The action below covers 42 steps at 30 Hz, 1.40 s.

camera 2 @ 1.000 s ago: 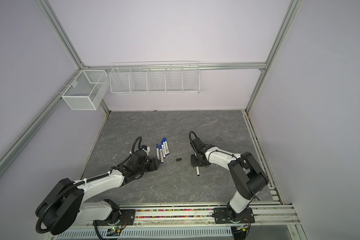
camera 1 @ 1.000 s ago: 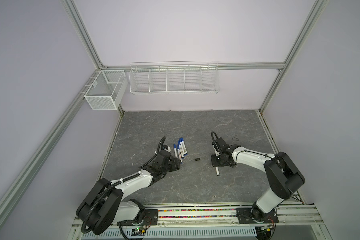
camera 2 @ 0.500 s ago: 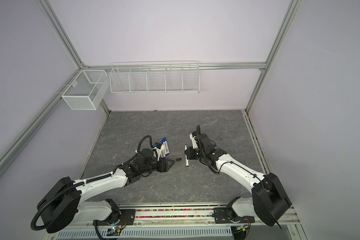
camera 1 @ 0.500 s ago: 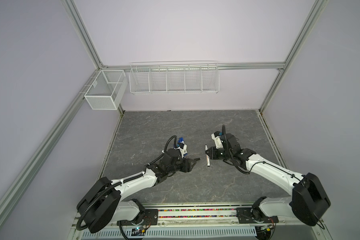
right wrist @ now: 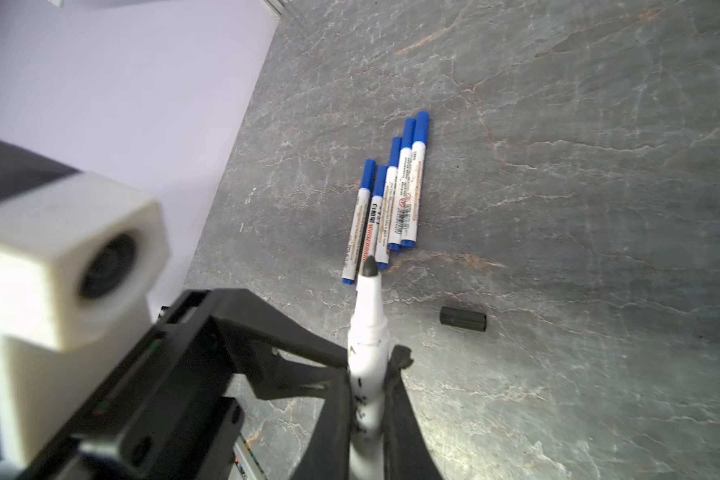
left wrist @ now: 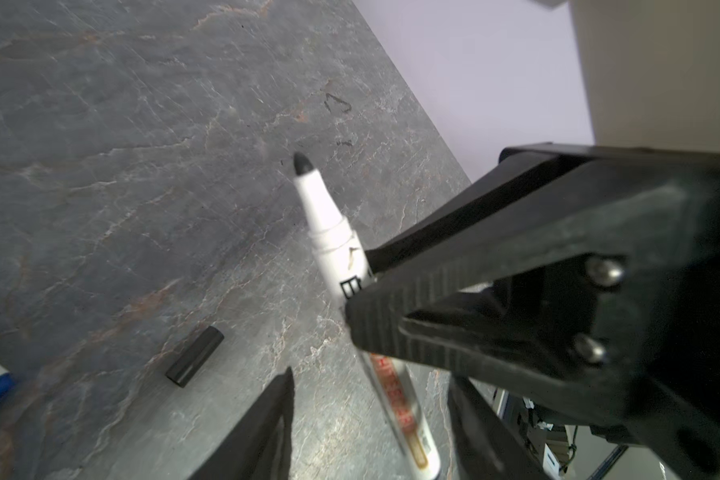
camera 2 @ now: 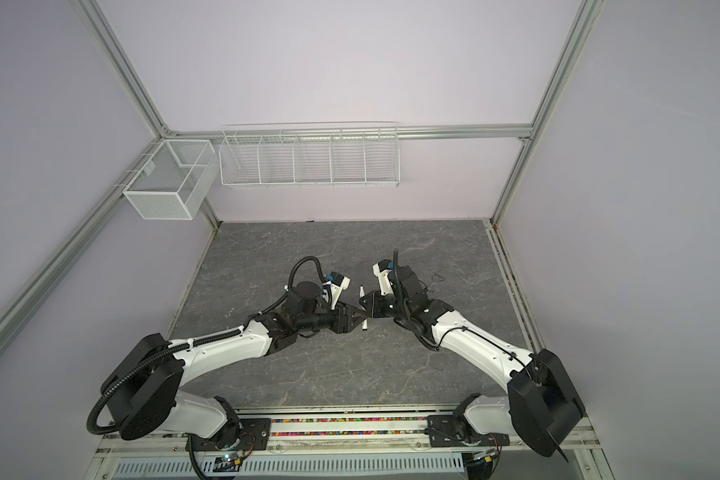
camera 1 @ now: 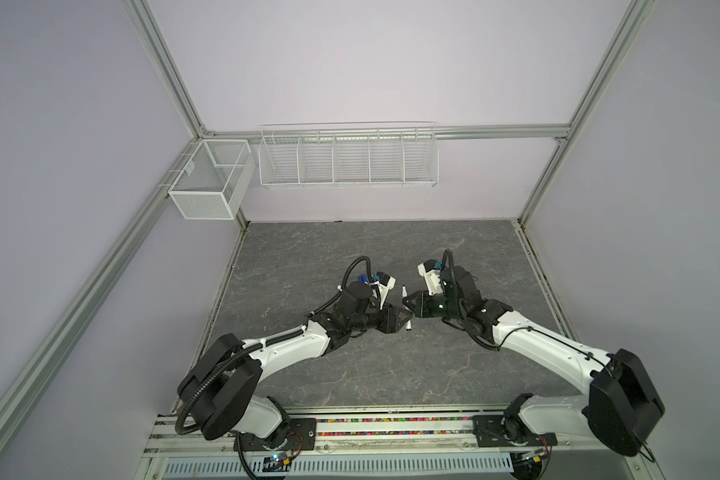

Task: Insert the pens into the pen caps
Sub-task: 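Bring the marker to the left gripper and close the left gripper on it, then open the right gripper and grasp the black cap on the table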

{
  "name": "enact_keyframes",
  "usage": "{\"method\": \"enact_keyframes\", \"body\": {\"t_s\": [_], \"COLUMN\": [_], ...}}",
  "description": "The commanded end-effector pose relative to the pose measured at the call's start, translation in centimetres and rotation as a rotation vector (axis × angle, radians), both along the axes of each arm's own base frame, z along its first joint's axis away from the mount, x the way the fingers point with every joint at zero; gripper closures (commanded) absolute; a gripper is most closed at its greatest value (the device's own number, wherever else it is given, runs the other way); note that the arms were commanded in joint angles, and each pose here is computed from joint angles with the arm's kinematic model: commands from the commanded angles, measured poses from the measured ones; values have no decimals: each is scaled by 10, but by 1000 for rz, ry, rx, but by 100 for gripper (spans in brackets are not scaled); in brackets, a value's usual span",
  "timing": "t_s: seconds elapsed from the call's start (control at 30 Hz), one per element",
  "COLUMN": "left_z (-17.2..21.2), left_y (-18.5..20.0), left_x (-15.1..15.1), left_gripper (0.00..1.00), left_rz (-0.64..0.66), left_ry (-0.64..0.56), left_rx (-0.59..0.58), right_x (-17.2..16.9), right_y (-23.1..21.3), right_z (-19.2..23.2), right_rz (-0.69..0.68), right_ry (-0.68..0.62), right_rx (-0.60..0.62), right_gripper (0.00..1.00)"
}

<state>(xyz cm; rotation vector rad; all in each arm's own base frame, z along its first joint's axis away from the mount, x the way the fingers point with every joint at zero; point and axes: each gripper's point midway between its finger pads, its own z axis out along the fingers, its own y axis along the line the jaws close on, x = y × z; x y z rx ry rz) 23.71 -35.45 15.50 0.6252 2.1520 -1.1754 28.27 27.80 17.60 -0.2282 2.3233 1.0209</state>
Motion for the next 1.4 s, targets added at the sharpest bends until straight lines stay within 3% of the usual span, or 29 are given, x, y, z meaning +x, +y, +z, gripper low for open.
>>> {"method": "enact_keyframes", "body": {"t_s": [0.0,0.2,0.37,0.6,0.8,0.87,0.9,1.0,1.07,1.2,1.37], "left_z": [9,4,12,25,24,20,19,12,1,-19,-23], "left_y": [-5,0,5,10,13,17,20,35,51,94,121], "left_x": [-8,-4,4,13,16,17,17,19,24,33,32], "left_gripper": [41,49,66,77,100,100,100,100,100,100,100], "left_rz": [-46,-13,37,84,97,114,128,206,298,513,621], "left_ry": [-39,-49,-95,-163,-174,-169,-167,-151,-135,-103,-120], "left_rx": [-32,-20,-33,-32,1,14,16,19,51,126,139], "right_x": [-1,-3,-10,-19,-29,-29,-29,-26,-25,-22,-3], "right_y": [4,9,14,17,19,14,11,-1,-9,-23,-16], "right_z": [16,18,13,16,19,16,13,-2,-15,-52,-73], "right_rz": [-3,20,69,135,201,191,177,127,95,43,2], "right_ry": [-15,-2,29,41,70,81,89,108,119,185,233], "right_rx": [78,119,127,155,173,158,140,53,-23,-196,-310], "right_gripper": [92,92,92,93,93,93,88,61,52,48,39]}}
